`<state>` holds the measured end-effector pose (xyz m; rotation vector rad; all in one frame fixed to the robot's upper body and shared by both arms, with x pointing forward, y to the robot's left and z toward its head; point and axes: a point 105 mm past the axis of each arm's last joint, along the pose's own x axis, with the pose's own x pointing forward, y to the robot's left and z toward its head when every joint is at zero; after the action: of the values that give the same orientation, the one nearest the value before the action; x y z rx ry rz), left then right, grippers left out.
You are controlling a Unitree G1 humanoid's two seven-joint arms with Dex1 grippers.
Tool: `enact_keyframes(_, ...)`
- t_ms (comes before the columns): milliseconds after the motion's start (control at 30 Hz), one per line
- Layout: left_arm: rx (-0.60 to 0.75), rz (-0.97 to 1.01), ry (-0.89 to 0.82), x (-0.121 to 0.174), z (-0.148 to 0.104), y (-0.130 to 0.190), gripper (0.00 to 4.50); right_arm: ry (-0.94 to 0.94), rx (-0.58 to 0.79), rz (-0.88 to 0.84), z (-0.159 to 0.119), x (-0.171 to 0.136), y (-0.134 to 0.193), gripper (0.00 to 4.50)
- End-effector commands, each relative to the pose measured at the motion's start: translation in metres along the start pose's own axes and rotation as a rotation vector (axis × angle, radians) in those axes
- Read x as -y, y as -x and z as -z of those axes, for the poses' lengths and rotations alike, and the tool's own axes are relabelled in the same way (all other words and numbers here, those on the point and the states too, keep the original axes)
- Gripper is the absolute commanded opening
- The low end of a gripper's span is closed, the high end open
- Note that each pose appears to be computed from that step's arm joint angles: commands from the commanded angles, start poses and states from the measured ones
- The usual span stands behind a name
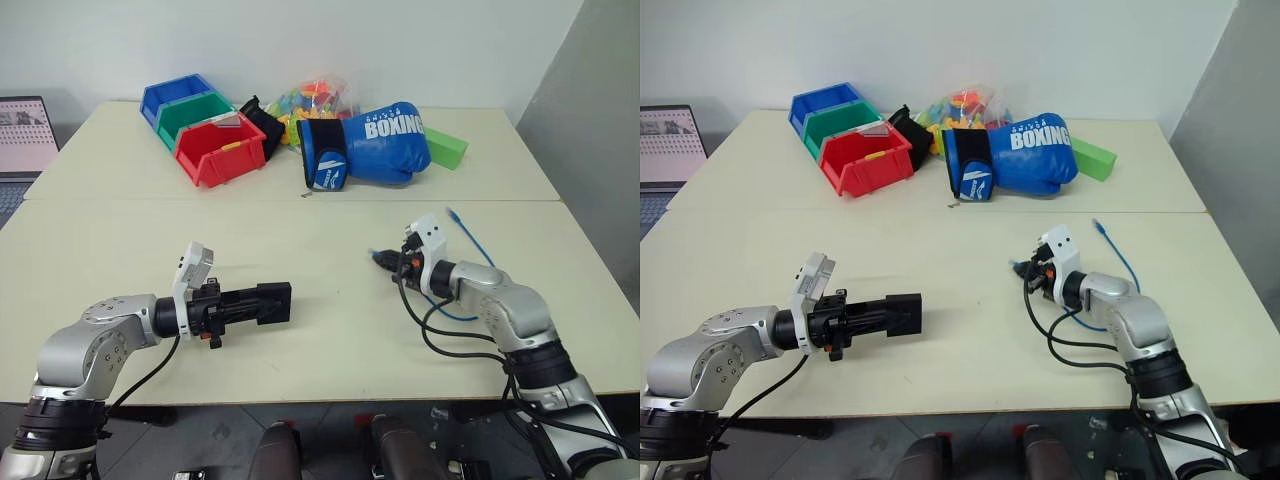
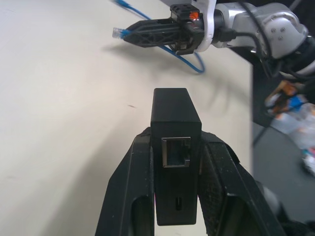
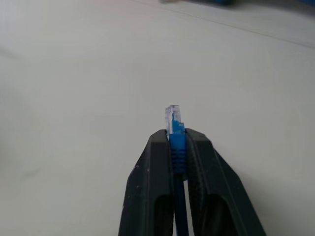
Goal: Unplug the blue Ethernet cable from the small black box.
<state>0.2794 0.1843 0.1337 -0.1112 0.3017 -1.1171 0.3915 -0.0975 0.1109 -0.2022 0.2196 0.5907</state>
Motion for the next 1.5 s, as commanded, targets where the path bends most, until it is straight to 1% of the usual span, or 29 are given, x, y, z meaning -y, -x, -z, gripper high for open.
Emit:
enact_keyframes(33, 0.037, -0.070, -0.105, -0.010, -0.015, -0.004, 0.78, 0.104, 0.014, 0.224, -0.005, 0.033, -0.012, 0.43)
enact_keyframes(67, 0.046, -0.092, -0.131, -0.013, -0.017, -0.006, 0.78, 0.094, 0.015, 0.238, -0.005, 0.036, -0.015, 0.78)
enact_keyframes(100, 0.057, -0.111, -0.153, -0.015, -0.020, -0.009, 0.78, 0.083, 0.020, 0.240, -0.006, 0.036, -0.017, 0.88)
enact_keyframes(167, 0.081, -0.143, -0.178, -0.019, -0.024, -0.011, 0.78, 0.058, 0.041, 0.221, -0.011, 0.036, -0.018, 1.43)
enact_keyframes(233, 0.104, -0.181, -0.197, -0.024, -0.028, -0.011, 0.78, 0.052, 0.058, 0.211, -0.015, 0.038, -0.016, 1.80)
enact_keyframes(300, 0.139, -0.286, -0.267, -0.037, -0.035, -0.011, 0.78, 0.062, 0.082, 0.182, -0.023, 0.038, -0.008, 2.36)
enact_keyframes(367, 0.210, -0.462, -0.356, -0.058, -0.051, -0.007, 0.78, 0.098, 0.112, 0.119, -0.036, 0.032, 0.003, 2.93)
enact_keyframes(400, 0.240, -0.540, -0.386, -0.067, -0.057, -0.004, 0.78, 0.110, 0.126, 0.084, -0.041, 0.027, 0.007, 3.15)
enact_keyframes(467, 0.270, -0.681, -0.452, -0.084, -0.065, 0.003, 0.78, 0.121, 0.168, -0.042, -0.055, 0.007, 0.019, 3.63)
enact_keyframes(500, 0.270, -0.741, -0.478, -0.091, -0.065, 0.005, 0.78, 0.124, 0.192, -0.113, -0.062, -0.006, 0.025, 3.66)
enact_keyframes(600, 0.298, -0.823, -0.484, -0.104, -0.061, 0.007, 0.78, 0.140, 0.218, -0.283, -0.074, -0.039, 0.042, 3.67)
enact_keyframes(700, 0.312, -0.928, -0.468, -0.119, -0.051, 0.013, 0.78, 0.177, 0.204, -0.383, -0.078, -0.067, 0.052, 3.67)
enact_keyframes(867, 0.305, -0.998, -0.424, -0.131, -0.034, 0.018, 0.78, 0.201, 0.182, -0.417, -0.079, -0.082, 0.054, 3.67)
enact_keyframes(1067, 0.279, -1.014, -0.348, -0.138, -0.015, 0.024, 0.78, 0.215, 0.156, -0.431, -0.075, -0.089, 0.054, 3.67)
enact_keyframes(1133, 0.280, -1.004, -0.313, -0.138, -0.011, 0.025, 1.49, 0.217, 0.152, -0.430, -0.074, -0.089, 0.054, 3.67)
enact_keyframes(1200, 0.283, -0.978, -0.280, -0.134, -0.005, 0.024, 1.84, 0.215, 0.151, -0.429, -0.074, -0.090, 0.054, 3.67)
enact_keyframes(1267, 0.283, -0.965, -0.265, -0.131, -0.002, 0.025, 2.33, 0.213, 0.151, -0.428, -0.075, -0.090, 0.053, 3.67)
enact_keyframes(1300, 0.284, -0.970, -0.263, -0.130, -0.001, 0.026, 2.36, 0.213, 0.151, -0.428, -0.075, -0.091, 0.053, 3.67)
enact_keyframes(1333, 0.279, -0.972, -0.267, -0.129, 0.000, 0.027, 2.66, 0.212, 0.151, -0.429, -0.075, -0.091, 0.053, 3.67)
enact_keyframes(1467, 0.254, -0.972, -0.276, -0.119, 0.003, 0.035, 3.48, 0.207, 0.151, -0.430, -0.074, -0.092, 0.053, 3.67)
enact_keyframes(1500, 0.249, -0.971, -0.270, -0.115, 0.003, 0.038, 3.48, 0.206, 0.152, -0.427, -0.073, -0.092, 0.053, 3.67)
